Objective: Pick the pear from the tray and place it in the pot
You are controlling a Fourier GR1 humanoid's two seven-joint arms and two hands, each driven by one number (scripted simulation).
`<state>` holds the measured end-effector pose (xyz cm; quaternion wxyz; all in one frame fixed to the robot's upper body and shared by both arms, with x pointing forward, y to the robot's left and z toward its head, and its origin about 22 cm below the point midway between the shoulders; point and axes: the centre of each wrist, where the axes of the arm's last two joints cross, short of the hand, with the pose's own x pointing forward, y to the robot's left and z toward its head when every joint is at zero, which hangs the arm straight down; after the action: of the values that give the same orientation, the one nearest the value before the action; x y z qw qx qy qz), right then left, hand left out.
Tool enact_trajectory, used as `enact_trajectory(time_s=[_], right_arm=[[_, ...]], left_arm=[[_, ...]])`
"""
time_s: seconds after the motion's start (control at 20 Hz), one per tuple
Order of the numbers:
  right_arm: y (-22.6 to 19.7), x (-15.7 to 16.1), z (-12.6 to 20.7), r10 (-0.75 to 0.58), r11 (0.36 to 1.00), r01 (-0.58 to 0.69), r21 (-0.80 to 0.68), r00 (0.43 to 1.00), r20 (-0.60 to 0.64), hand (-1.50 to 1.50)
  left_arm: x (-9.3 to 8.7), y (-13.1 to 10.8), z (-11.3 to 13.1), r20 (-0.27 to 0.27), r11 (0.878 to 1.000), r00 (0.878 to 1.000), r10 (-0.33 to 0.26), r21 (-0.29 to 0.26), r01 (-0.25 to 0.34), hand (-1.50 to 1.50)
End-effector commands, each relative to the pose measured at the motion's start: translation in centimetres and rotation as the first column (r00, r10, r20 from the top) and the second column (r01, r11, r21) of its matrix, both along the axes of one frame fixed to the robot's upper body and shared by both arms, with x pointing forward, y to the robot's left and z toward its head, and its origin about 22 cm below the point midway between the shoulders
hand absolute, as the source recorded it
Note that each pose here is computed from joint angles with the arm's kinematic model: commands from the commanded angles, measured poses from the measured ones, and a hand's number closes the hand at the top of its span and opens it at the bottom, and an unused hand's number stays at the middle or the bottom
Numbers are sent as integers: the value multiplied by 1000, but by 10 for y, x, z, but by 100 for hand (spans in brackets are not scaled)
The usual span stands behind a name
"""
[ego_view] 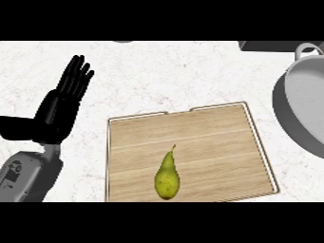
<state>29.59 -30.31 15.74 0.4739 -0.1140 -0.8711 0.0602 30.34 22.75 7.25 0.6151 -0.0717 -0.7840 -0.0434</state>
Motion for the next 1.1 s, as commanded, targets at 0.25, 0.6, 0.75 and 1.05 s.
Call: enact_trajectory(time_s=[0.25, 0.6, 0.75, 1.05], right_arm=[[60, 18, -108, 235, 972, -199, 126, 811, -536, 150], [90, 11, -179, 186, 964, -256, -69, 839, -512, -150], [77, 33, -162, 281, 937, -344, -56, 841, -462, -150], [91, 45, -88, 310, 832, -524, -179, 709, -633, -150]], left_arm=[[8, 38, 7, -42, 961, 966, 256, 115, -250, 0], [-18, 66, -5, -170, 950, 936, 308, 109, -293, 0], [-5, 60, 7, -171, 939, 926, 338, 133, -318, 0], [-19, 55, 6, -173, 936, 922, 347, 133, -327, 0]])
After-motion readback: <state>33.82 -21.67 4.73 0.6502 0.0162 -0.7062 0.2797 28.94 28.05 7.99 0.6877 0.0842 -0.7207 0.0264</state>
